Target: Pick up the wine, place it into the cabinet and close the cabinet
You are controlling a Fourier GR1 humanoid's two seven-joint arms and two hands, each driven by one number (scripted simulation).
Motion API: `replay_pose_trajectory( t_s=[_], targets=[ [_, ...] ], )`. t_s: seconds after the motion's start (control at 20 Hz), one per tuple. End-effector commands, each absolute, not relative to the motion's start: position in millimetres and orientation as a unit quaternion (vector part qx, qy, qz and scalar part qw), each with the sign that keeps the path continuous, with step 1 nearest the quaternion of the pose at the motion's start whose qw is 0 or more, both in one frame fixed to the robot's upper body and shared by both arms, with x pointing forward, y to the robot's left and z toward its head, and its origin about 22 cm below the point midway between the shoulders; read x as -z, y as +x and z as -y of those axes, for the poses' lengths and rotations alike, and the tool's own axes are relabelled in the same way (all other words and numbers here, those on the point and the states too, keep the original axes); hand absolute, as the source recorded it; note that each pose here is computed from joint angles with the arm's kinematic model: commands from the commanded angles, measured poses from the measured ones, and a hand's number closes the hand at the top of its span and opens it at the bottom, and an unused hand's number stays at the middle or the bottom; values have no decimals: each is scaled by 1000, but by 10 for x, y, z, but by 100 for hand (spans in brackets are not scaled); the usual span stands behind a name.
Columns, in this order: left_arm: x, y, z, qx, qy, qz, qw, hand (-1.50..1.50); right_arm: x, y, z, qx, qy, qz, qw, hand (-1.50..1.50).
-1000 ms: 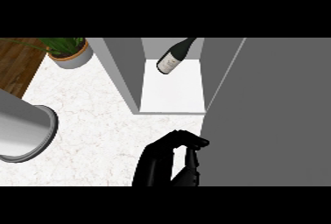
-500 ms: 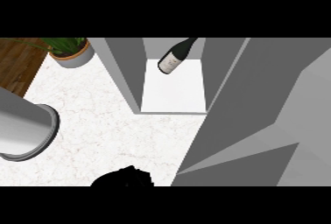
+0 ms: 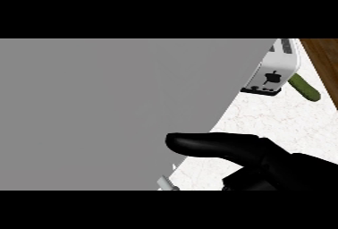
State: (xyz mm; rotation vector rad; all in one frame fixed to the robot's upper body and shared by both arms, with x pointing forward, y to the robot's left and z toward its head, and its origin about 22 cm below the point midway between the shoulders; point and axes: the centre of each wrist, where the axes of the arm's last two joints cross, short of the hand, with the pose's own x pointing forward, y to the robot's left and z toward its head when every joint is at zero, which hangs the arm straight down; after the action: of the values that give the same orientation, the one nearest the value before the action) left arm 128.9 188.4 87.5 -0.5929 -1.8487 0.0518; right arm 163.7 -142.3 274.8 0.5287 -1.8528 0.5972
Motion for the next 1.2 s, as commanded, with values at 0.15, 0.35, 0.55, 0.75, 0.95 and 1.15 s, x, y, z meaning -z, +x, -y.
replay_pose_trajectory(
  t_s=[0.15,0.35,0.55,0.75,0.95,1.15],
  targets=[
    [-936,1269,-2522,-26,-236,804,545,150,-2742,1503,889,-321,265,730,543,150],
    [-969,1266,-2916,-22,-235,800,552,150,-2712,1518,572,-332,254,743,522,150],
    [-989,1234,-3140,-12,-251,797,549,150,-2738,1790,190,-330,219,755,523,150],
    [-1043,1313,-3156,-6,-262,794,549,150,-2816,2054,-174,-296,182,782,517,150],
    [-1156,1311,-3409,1,-268,790,551,150,-2823,2369,-365,-297,146,781,529,150],
    [-1214,1479,-3550,-4,-262,798,543,150,-2837,2805,-453,-259,140,780,551,150]
  ],
)
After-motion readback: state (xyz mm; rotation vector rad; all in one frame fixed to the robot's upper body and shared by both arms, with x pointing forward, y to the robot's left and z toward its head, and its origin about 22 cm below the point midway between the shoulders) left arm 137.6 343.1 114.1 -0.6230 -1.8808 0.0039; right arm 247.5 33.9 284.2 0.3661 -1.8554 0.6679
